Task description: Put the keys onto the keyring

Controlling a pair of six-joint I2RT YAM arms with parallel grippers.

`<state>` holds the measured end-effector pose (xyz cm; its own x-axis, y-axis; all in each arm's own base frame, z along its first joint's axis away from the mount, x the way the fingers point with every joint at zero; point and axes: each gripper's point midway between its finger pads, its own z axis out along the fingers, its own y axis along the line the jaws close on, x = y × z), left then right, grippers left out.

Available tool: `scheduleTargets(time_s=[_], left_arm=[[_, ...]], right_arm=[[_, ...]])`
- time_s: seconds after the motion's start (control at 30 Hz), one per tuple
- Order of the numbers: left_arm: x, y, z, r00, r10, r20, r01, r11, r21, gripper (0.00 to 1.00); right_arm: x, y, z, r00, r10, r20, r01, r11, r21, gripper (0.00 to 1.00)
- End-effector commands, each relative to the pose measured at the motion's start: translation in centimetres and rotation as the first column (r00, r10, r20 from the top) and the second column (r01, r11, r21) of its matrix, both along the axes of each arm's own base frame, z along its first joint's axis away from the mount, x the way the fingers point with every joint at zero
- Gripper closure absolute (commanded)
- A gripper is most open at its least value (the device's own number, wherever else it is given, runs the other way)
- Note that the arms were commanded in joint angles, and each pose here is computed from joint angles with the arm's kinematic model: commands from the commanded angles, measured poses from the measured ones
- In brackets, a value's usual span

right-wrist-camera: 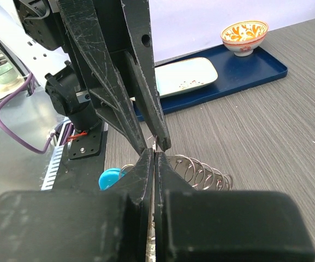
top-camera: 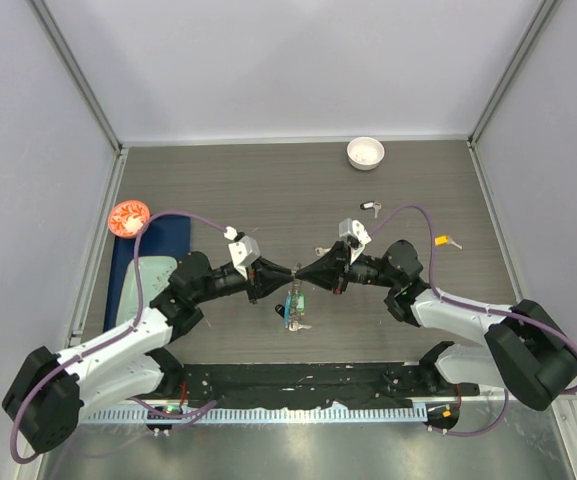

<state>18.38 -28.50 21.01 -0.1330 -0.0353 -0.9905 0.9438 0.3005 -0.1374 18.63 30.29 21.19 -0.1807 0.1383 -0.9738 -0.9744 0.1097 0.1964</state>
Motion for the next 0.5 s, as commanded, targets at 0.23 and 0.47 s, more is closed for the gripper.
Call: scheduleTargets(time_s=[0.23, 0.47], left_arm=[[-0.35, -1.12, 2.25, 0.997, -0.066, 0.041, 0.068, 0.997, -0.048, 0.81], [-0.41, -1.14, 2.07, 0.997, -0.069, 0.039, 0.071, 0.997, -0.042, 1.0]], right_arm=[[0.11, 0.21, 2.75, 0.996, 0.009, 0.085, -0.014, 0.998, 0.066, 0.99], [0.04, 0.22, 2.94, 0.996, 0.012, 0.085, -0.018, 0.997, 0.07, 0.99]])
